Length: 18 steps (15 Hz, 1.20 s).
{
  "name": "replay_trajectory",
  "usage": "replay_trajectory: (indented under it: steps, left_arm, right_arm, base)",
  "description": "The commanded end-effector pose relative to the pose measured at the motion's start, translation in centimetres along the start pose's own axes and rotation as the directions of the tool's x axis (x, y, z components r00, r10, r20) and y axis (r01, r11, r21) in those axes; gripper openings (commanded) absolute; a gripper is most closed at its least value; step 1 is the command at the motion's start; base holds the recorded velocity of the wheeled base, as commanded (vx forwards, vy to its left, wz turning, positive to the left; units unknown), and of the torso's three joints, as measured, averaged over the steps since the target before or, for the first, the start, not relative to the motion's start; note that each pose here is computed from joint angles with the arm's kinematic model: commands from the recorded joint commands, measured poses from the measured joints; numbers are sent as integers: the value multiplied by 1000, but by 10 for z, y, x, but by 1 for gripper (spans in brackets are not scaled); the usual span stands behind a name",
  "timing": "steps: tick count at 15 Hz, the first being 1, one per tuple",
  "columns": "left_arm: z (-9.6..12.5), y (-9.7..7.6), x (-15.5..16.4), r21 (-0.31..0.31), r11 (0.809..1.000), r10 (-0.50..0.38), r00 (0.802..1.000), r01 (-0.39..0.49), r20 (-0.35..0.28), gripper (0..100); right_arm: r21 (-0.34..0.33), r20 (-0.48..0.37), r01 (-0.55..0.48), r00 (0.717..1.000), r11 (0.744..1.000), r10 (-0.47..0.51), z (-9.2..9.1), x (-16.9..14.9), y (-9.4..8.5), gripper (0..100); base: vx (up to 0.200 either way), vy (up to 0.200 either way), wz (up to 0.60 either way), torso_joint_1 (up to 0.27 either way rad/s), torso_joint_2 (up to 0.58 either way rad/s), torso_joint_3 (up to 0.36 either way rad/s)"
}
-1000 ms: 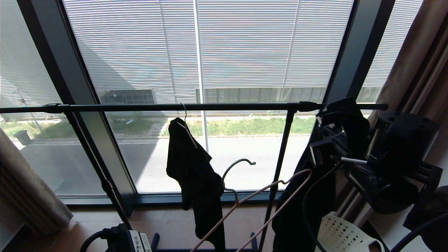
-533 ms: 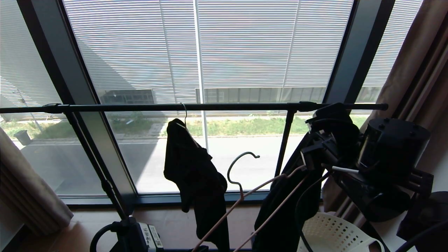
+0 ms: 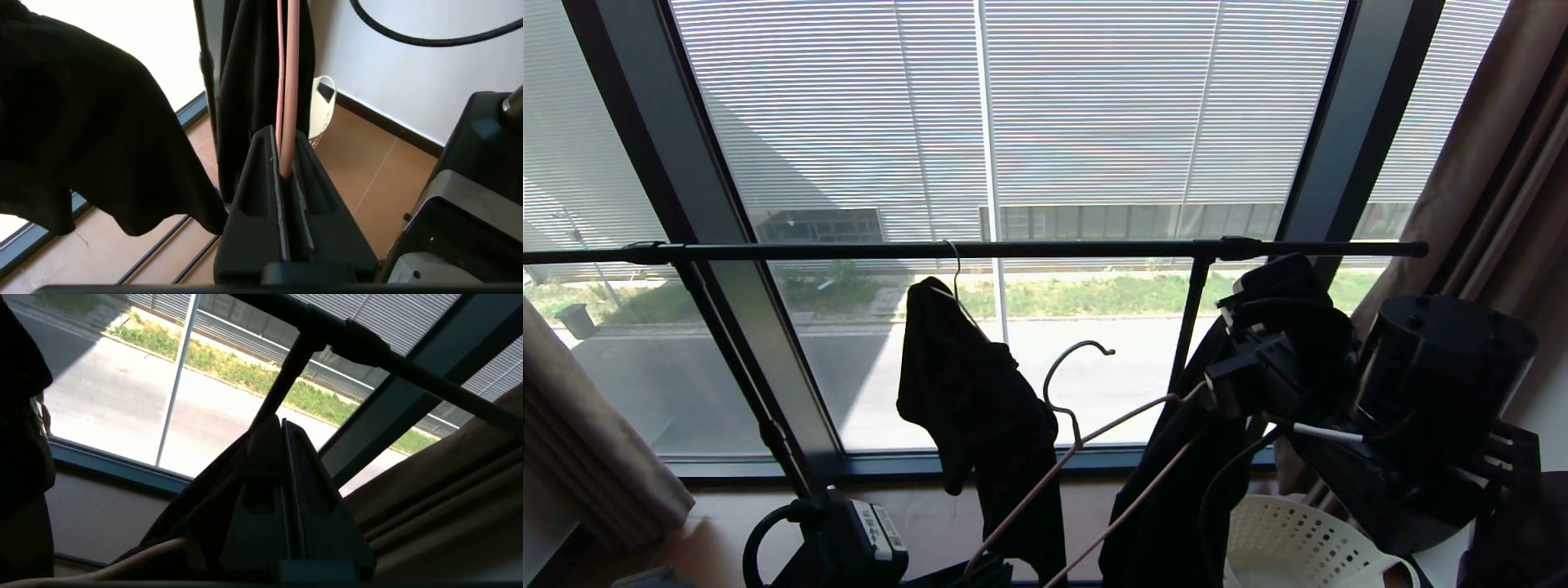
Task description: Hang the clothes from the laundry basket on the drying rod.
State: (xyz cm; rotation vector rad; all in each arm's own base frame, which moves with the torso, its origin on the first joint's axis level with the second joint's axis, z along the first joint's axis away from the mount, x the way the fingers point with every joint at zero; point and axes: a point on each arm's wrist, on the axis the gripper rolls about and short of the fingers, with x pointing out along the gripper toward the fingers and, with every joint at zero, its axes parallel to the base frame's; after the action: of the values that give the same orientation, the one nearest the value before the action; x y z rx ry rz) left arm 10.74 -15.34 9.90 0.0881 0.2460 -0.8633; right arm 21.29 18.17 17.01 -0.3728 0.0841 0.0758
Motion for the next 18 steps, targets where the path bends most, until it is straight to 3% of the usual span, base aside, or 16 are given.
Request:
replay_trajectory:
  steps: [1,5,10,14,18]
  left_arm:
    - [-1,9,3,-10,999,48,999,-48,-3,0]
    - [-5,21,4,-23,994,104,994,-104,-20,0]
    - [-2,17,0,-17,996,86,996,-86,38,0]
    - [2,13,-2,41,997,63,995,-66,76,0]
    - [2,9,-2,47,998,42,996,-45,74,0]
  right_arm:
    - [3,10,-12,1000,1000,12,2,-4,1,0]
    - [9,23,-21,1000,1000,20,5,-7,3,0]
    - [8,10,6,1000,1000,-6,4,-3,6,0]
    - [20,20,10,1000,1000,-11,4,2,11,0]
    - [37,40,21,999,999,-22,1,8,17,0]
  base:
    - [0,0,0,0,0,0]
    - [0,0,0,0,0,0]
    - [0,0,0,0,0,0]
    - [0,0,0,0,0,0]
    - [0,0,0,0,0,0]
